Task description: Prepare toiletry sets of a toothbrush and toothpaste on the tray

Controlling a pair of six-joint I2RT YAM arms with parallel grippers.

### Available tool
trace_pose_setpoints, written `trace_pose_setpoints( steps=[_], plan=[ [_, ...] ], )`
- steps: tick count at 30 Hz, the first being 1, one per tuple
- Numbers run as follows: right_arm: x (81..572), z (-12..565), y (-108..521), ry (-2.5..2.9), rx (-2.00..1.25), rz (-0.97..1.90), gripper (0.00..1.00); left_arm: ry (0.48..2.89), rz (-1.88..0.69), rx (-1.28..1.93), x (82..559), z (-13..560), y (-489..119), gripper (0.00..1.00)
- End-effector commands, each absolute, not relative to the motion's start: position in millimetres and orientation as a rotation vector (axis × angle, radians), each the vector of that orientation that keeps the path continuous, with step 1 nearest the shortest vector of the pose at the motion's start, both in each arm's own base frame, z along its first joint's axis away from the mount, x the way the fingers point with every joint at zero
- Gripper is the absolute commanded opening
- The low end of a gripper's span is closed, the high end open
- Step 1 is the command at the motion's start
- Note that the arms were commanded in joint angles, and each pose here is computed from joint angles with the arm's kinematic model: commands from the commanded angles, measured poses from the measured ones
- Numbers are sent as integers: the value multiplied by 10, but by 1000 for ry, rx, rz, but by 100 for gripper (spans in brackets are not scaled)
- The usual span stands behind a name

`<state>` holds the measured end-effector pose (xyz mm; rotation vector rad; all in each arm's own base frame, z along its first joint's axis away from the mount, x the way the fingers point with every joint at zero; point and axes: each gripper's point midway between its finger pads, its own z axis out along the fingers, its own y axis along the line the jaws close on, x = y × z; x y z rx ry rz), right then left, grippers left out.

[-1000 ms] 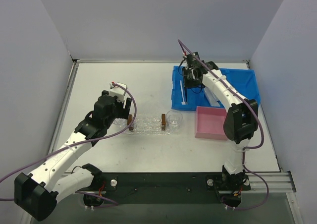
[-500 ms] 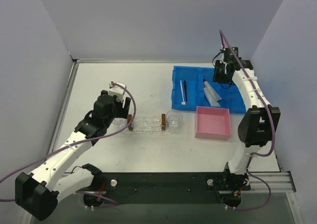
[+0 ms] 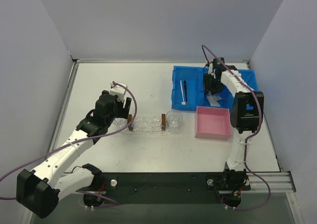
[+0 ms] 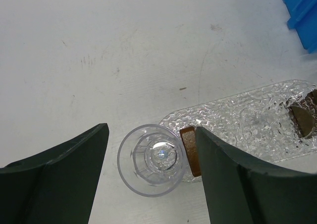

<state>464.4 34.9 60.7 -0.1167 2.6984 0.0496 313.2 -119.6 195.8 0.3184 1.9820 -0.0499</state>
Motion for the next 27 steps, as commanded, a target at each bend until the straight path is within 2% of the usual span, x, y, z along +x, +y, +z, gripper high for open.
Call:
trace_pose_setpoints(
  steps=[1,22,27],
  plan=[
    [4772,609,358,2667,-236,43,38,1933,-67,301,3219,2098,-1221,81],
    [4679,141,253,2728,-396,-98,39,1953,-66,307,3252,2040,-1229,81],
    [4641,165,298,2731,-407,-76,36,1952,-71,309,3256,2044,-1237,81]
  ],
)
